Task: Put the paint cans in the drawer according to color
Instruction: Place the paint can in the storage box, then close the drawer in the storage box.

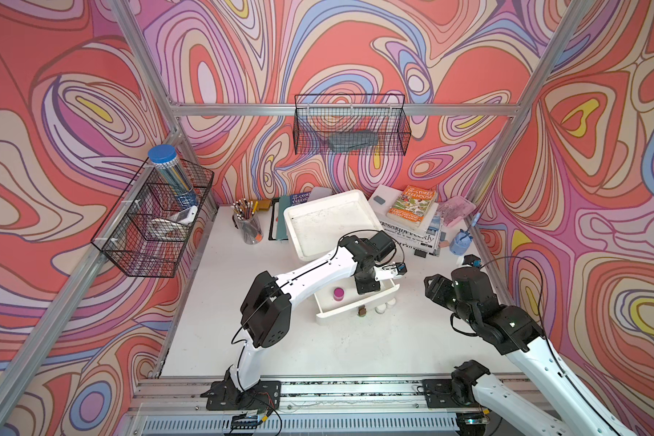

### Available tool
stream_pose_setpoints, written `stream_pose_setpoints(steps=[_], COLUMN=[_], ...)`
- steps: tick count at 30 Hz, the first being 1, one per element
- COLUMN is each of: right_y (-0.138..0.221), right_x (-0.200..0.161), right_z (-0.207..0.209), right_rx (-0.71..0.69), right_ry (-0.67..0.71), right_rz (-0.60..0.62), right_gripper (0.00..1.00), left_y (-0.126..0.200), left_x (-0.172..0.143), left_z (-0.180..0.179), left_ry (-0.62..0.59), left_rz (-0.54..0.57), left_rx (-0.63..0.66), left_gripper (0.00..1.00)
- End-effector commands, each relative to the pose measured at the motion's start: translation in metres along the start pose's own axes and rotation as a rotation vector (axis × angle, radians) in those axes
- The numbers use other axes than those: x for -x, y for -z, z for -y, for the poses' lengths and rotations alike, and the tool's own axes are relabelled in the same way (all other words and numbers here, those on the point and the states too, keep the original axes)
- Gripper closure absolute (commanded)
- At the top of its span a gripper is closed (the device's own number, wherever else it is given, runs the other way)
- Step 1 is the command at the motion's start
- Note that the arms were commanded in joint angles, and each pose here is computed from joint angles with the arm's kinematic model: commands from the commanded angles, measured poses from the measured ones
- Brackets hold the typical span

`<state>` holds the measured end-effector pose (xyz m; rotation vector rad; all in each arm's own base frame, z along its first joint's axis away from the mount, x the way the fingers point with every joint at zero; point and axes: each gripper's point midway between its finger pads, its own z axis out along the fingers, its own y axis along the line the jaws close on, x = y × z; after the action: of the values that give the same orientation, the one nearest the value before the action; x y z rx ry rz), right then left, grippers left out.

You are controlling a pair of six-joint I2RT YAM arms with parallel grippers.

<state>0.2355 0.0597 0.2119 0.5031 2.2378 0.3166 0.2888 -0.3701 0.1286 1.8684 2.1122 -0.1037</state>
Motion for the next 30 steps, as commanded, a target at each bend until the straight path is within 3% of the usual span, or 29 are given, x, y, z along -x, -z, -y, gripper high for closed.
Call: stream_pose_setpoints(steps=[1,6,11,15,18,23,26,30], right_y=[0.003,0.006,0.007,0.005,-0.001,-0.014,-0.015,-0.008], right_x=[0.001,0.002,0.004,0.002,-0.010,-0.051,-0.074,-0.109], right_z=[0.007,0.005,0.003,-0.014,-0.027,-0.054,-0.073,-0.107], right_rx=[-0.025,-0.019,-0.011,0.060,0.128,0.300,0.395,0.491], right_ry=[0.013,0.043,0.120,0.210,0.271,0.279,0.308,0.486], right_rz=[0.008,0.008,0.005,-0.020,-0.088,-0.256,-0.298,-0.284], right_gripper=[0.34,0.32,0.30,0.29,0.30,0.34,0.36,0.38], left_y=[0.000,0.008,0.044,0.110,0.181,0.254,0.272,0.265], left_x=[0.008,0.012,0.032,0.056,0.060,0.013,-0.039,-0.109], left_z=[-0.007,-0.010,-0.017,-0.025,-0.034,-0.059,-0.075,-0.093], left_ry=[0.018,0.034,0.068,0.106,0.210,0.549,0.785,1.101], left_rz=[0.015,0.037,0.158,0.393,0.608,0.767,0.736,0.651], left_rx=[0.030,0.045,0.089,0.194,0.323,0.546,0.673,0.688], left_gripper=[0.69,0.53,0.44,0.44,0.43,0.28,0.22,0.22])
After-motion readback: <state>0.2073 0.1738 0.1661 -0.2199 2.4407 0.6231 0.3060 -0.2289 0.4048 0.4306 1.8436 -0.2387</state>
